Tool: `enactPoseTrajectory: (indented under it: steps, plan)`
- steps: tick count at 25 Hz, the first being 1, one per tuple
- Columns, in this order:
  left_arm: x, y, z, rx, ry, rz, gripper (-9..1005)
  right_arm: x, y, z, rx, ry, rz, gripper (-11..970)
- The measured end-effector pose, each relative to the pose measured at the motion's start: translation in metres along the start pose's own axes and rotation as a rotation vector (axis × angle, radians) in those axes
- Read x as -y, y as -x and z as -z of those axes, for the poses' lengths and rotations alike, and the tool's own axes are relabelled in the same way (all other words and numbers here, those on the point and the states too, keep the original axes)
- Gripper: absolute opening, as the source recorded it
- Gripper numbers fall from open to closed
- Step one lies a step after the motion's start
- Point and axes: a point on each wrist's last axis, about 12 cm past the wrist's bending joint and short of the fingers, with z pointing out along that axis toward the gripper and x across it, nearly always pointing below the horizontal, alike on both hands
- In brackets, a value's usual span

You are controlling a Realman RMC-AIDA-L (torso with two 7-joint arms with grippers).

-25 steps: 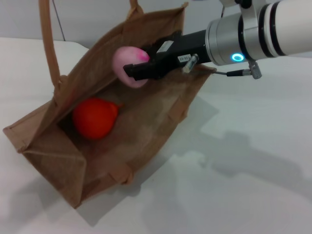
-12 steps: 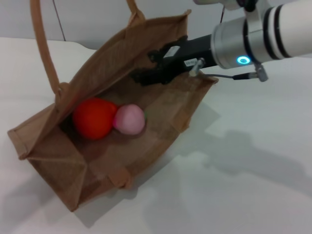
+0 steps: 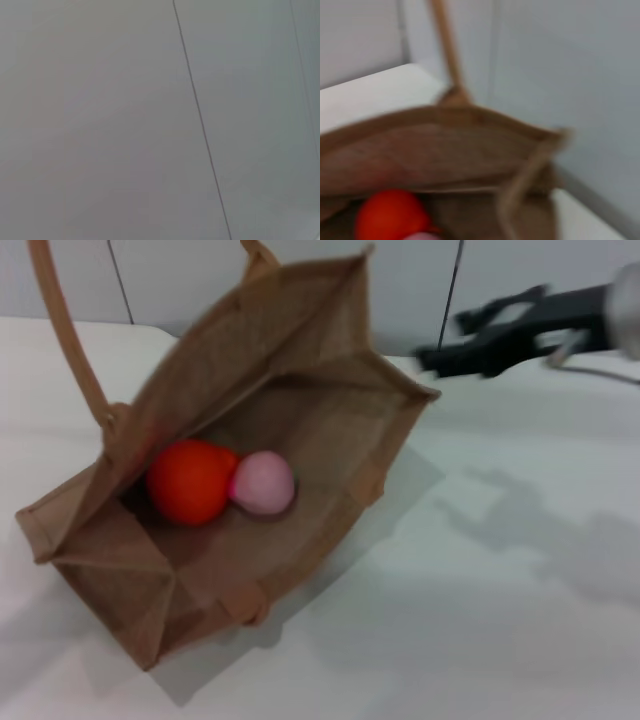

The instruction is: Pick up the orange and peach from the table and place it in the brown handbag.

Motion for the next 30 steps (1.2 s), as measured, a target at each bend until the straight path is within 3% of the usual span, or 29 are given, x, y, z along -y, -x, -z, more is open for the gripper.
enactPoseTrajectory:
  steps: [4, 7, 10, 14, 15, 17, 23, 30]
  plan:
    - [-0.001, -0.005, 0.004, 0.087, -0.035, 0.045, 127, 0.023, -0.010, 0.020, 0.016, -0.102, -0.074, 690]
    - [-0.001, -0.008, 0.004, 0.139, -0.070, 0.077, 172, 0.031, -0.016, 0.024, 0.018, -0.125, -0.108, 689]
    - [-0.003, -0.014, 0.005, 0.154, -0.070, 0.096, 237, 0.033, -0.019, 0.020, 0.016, -0.128, -0.108, 688]
    - [-0.010, -0.036, 0.006, 0.160, -0.028, 0.138, 325, 0.040, -0.026, 0.008, 0.010, -0.171, -0.098, 687]
    - [-0.010, -0.036, 0.006, 0.160, -0.028, 0.138, 383, 0.041, -0.029, 0.005, 0.011, -0.187, -0.095, 687]
    - [-0.019, -0.082, 0.004, 0.196, 0.028, 0.199, 500, 0.042, -0.037, 0.000, 0.024, -0.234, -0.078, 686]
    - [-0.013, -0.138, -0.010, 0.171, 0.102, 0.193, 798, 0.035, -0.050, -0.010, 0.194, -0.425, 0.024, 683]
    - [0.002, -0.187, -0.039, 0.156, 0.174, 0.200, 872, 0.024, -0.087, -0.032, 0.445, -0.717, 0.141, 680]
